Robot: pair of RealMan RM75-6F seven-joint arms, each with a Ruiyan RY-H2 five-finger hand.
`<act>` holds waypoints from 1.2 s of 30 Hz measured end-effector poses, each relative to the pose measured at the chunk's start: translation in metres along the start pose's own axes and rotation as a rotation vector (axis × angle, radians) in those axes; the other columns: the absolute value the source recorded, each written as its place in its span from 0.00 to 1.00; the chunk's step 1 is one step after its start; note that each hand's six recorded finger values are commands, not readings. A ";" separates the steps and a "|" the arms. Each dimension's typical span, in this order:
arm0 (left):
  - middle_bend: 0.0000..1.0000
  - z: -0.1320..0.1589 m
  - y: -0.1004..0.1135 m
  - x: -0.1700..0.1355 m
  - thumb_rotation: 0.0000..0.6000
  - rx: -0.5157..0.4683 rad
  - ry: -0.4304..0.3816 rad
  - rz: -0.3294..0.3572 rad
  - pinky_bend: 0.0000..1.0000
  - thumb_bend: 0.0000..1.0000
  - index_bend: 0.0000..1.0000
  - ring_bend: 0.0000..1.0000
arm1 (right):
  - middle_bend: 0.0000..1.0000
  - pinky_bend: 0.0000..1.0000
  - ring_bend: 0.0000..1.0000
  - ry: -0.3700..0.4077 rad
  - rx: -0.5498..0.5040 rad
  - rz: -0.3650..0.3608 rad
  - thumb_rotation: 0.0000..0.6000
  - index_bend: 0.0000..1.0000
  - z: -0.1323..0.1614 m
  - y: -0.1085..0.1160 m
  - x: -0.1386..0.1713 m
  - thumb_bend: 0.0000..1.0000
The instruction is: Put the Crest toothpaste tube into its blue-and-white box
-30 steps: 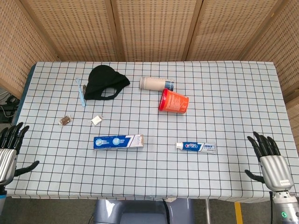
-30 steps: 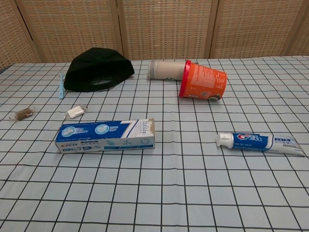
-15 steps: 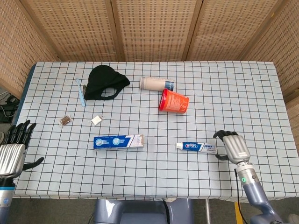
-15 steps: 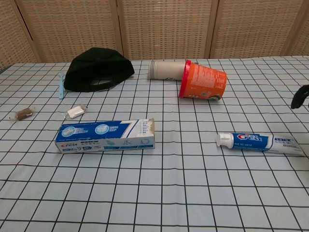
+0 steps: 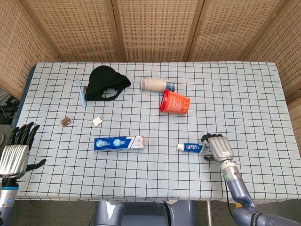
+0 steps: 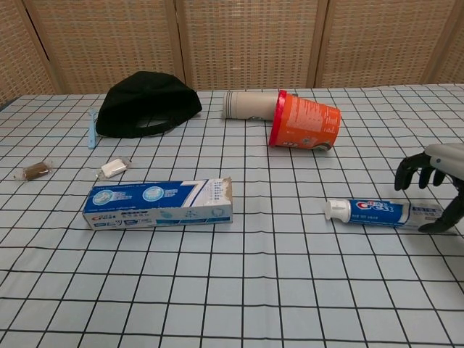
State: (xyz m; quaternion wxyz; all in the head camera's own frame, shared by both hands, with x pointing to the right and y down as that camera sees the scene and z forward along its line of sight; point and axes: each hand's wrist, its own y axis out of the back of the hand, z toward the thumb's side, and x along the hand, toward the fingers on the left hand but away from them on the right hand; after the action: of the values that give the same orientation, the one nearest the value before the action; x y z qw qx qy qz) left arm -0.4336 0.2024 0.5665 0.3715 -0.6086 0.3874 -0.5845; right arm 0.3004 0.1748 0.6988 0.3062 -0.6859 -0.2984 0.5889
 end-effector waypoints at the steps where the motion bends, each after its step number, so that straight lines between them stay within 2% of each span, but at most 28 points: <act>1: 0.00 0.000 0.000 0.000 1.00 0.000 0.001 -0.001 0.00 0.00 0.00 0.00 | 0.44 0.38 0.39 -0.001 0.003 0.002 1.00 0.42 0.000 -0.002 -0.001 0.18; 7: 0.00 -0.002 0.001 0.001 1.00 -0.006 0.005 0.000 0.00 0.00 0.00 0.00 | 0.45 0.38 0.40 -0.001 0.029 0.006 1.00 0.43 0.003 -0.013 -0.010 0.21; 19: 0.00 -0.004 0.000 0.005 1.00 -0.005 0.014 -0.006 0.00 0.00 0.00 0.00 | 0.47 0.38 0.42 -0.008 0.037 0.031 1.00 0.45 0.003 -0.019 -0.020 0.31; 25: 0.00 -0.004 0.000 0.006 1.00 -0.003 0.014 -0.005 0.00 0.00 0.00 0.00 | 0.52 0.39 0.47 -0.009 0.045 0.036 1.00 0.51 0.001 -0.021 -0.021 0.36; 30: 0.00 -0.003 -0.002 0.005 1.00 0.003 0.011 -0.008 0.00 0.00 0.00 0.00 | 0.63 0.48 0.58 0.007 0.054 0.032 1.00 0.63 0.003 -0.022 -0.022 0.46; 36: 0.00 -0.001 -0.007 0.008 1.00 0.012 0.006 -0.023 0.00 0.00 0.00 0.00 | 0.68 0.51 0.63 0.030 0.031 0.014 1.00 0.68 0.006 -0.013 -0.019 0.55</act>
State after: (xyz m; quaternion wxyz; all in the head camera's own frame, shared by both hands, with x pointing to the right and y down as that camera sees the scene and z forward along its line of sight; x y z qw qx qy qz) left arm -0.4344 0.1985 0.5761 0.3671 -0.6091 0.3778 -0.5929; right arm 0.2913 0.1692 0.7200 0.3171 -0.6918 -0.2799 0.5852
